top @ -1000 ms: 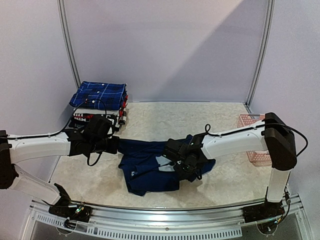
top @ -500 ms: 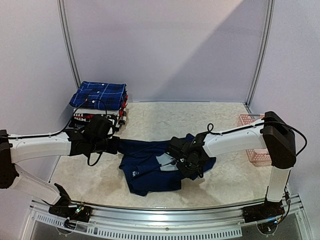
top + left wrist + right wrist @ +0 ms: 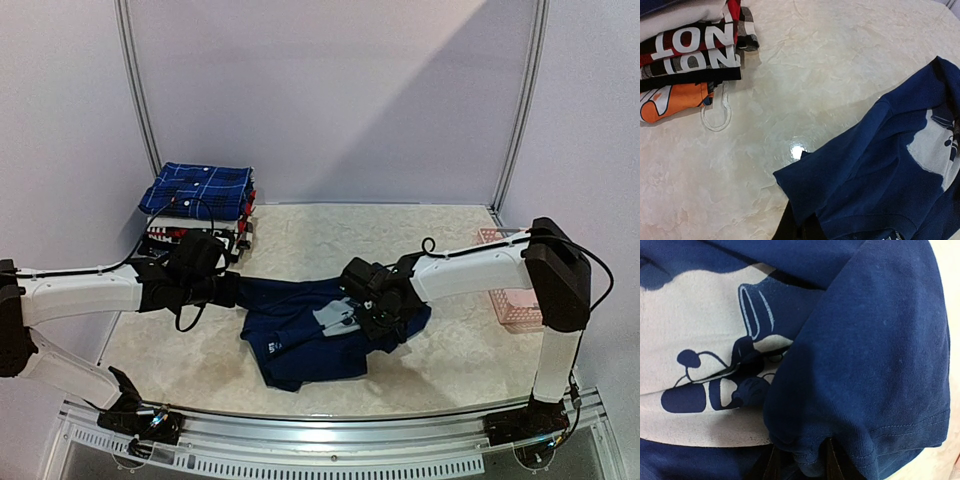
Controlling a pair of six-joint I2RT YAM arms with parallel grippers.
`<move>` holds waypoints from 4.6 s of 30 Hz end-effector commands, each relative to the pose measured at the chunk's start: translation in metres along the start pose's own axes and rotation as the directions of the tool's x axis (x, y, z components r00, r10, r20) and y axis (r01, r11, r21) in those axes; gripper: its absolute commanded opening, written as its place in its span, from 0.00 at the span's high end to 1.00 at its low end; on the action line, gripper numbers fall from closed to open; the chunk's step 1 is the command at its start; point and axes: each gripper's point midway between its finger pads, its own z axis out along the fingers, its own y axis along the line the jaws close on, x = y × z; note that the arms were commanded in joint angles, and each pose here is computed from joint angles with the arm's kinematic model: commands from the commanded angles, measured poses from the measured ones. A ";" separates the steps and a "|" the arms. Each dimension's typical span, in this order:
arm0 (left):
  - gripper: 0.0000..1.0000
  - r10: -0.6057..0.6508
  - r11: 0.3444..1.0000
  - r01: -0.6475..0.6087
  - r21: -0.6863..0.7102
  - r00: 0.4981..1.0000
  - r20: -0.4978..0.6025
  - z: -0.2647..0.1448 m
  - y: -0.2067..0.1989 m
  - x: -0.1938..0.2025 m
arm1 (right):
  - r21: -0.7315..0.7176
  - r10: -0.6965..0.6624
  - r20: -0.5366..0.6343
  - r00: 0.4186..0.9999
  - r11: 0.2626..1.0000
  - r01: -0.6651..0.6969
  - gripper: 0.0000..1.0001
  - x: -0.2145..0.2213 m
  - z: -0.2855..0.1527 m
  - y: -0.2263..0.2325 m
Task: Fold and stack the mixed laundry pile
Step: Flatten out the crumpled T-shirt at the center of the board.
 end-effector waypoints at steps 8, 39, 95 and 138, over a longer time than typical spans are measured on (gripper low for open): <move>1.00 -0.008 1.000 0.008 -0.009 1.000 -0.015 0.005 0.006 0.008 | -0.037 0.064 0.009 0.998 0.997 -0.064 0.67 -0.010 0.001 -0.005; 1.00 -0.019 1.000 0.018 0.011 0.997 0.075 -0.034 0.009 -0.026 | 0.019 0.099 0.224 0.970 0.994 -0.106 1.00 -0.060 -0.113 -0.065; 1.00 -0.113 0.958 -0.121 0.259 0.673 0.731 -0.411 0.016 -0.288 | -0.105 0.297 0.769 0.566 0.932 -0.347 1.00 -0.089 -0.447 -0.247; 0.61 0.006 0.995 0.004 0.096 0.994 -0.105 0.021 -0.035 0.010 | -0.295 0.025 0.284 0.959 0.954 0.062 0.40 -0.149 -0.088 0.049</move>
